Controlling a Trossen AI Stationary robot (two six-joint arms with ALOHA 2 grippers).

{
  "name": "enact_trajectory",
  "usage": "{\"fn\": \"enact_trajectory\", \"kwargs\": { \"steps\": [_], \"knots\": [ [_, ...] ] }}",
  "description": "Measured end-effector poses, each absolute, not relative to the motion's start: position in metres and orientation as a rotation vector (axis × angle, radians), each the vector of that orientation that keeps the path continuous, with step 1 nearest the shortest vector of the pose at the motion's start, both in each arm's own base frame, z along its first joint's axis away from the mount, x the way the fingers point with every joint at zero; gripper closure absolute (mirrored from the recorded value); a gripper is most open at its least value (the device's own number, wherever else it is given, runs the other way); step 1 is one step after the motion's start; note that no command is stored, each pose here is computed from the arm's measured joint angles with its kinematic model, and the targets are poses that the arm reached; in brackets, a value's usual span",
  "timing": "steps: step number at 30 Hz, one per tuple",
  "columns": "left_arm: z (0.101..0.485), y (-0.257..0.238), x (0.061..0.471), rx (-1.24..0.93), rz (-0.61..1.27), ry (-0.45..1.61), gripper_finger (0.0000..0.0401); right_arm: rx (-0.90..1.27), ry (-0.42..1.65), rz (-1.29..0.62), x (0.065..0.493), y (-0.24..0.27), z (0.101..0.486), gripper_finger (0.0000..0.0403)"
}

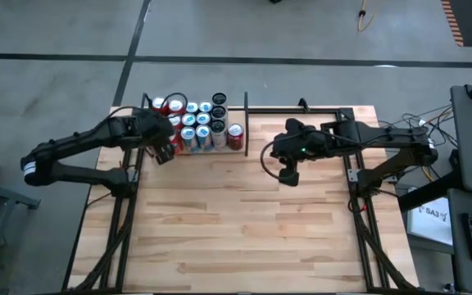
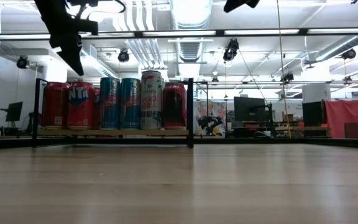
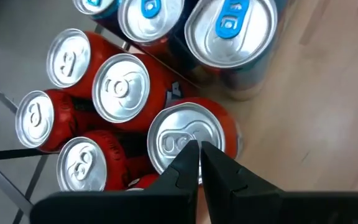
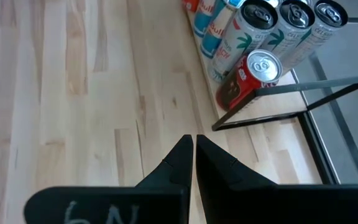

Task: Place canned beverage on shelf
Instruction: Adjust the soda cans on the shelf

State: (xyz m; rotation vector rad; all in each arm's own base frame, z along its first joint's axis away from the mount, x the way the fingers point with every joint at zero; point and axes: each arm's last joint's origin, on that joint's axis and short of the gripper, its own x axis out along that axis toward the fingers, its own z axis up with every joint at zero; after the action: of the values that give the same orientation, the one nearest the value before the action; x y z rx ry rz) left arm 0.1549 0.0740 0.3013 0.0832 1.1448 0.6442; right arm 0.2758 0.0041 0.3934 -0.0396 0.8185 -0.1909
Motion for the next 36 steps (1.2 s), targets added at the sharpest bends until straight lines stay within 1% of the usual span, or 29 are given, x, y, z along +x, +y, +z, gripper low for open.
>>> {"fn": "enact_trajectory", "kwargs": {
  "steps": [7,36],
  "knots": [
    [0.294,0.078,0.164,0.109,0.618,1.196,0.0401,-0.051,0.815,-0.186,0.277,0.004,0.393,0.0394],
    [0.289,0.081,0.169,0.116,0.619,1.168,0.0401,-0.054,0.814,-0.186,0.277,0.004,0.393,0.0394]
  ]
}}
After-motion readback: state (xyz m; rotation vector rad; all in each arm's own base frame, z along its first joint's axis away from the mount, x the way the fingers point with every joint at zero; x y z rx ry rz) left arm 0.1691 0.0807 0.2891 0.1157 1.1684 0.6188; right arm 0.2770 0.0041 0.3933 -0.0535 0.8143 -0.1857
